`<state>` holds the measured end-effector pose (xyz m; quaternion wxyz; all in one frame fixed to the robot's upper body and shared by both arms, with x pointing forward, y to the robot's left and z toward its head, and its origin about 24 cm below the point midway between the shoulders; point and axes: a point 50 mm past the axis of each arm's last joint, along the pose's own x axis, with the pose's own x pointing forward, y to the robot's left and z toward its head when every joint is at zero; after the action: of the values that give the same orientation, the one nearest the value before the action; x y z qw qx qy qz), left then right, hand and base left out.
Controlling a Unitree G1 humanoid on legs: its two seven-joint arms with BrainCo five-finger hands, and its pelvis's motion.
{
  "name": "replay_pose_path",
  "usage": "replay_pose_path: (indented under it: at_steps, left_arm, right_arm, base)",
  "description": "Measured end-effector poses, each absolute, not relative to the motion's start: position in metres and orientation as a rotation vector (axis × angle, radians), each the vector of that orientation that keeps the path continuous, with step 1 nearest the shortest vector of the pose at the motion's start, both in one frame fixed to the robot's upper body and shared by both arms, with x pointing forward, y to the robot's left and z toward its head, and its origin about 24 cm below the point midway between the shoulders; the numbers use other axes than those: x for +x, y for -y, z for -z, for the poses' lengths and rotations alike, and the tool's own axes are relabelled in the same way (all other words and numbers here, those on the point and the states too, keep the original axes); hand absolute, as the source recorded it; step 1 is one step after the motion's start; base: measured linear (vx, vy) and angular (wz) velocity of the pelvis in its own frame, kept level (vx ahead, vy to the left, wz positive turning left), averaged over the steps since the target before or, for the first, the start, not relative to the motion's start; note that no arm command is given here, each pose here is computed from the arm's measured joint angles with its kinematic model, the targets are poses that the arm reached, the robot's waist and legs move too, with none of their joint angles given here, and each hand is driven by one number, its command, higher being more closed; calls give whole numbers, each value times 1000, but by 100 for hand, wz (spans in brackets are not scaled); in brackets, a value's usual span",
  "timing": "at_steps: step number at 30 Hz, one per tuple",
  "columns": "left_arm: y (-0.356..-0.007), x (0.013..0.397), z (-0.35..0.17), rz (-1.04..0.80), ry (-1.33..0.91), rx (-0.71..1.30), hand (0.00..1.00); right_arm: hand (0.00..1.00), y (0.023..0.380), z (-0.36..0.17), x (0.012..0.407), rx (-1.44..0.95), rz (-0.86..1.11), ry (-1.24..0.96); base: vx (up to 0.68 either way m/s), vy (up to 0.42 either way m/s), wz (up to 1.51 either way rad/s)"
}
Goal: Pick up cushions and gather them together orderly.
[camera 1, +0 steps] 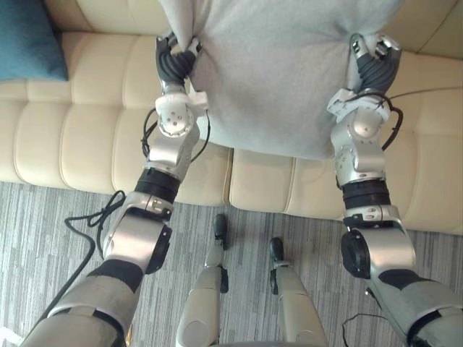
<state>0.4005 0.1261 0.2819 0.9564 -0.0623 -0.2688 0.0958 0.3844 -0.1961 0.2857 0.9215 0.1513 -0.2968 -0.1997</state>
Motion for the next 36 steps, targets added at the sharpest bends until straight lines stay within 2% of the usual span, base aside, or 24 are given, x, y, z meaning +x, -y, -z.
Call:
replay_pose_path:
  at_steps: [2,3,12,15,20,25,28,32,35,36]
  left_arm:
    - [-125,403,-288,-200,540,-122,100]
    - [-124,404,-292,-199,543,-121,0]
    - [-132,402,-310,-233,576,-156,0]
    - [-145,401,-316,-265,593,-154,0]
    - [-202,394,-332,-363,622,-279,0]
    - [-241,387,-334,-430,637,-308,0]
    - [-258,381,-301,-448,610,-306,0]
    - [-271,365,-217,-489,474,-265,0]
    - [-255,346,-120,-479,229,-279,0]
    - [-250,340,-106,-472,192,-286,0]
  right_arm:
    - [100,195,-296,387,347,402,616]
    - [0,196,-302,387,346,403,626]
    - [0,224,-326,383,369,498,651]
    - [0,240,-344,375,401,526,706]
    - [0,280,-360,357,452,548,775]
    - [0,308,-338,355,500,573,716]
    - [0,322,-298,354,472,602,638]
    - [0,346,-227,326,473,672,561]
    - [0,334,-155,307,497,675,423]
    - [0,330,-144,304,499,672,401]
  base:
    - [-11,-60,-4]
    - [-4,-58,-5]
    - [27,-58,-1]
    - [50,-51,2]
    - [65,-30,1]
    - [81,-63,21]
    - [67,-77,6]
    - [55,-60,3]
    - [12,-51,2]
    - [-7,-56,-6]
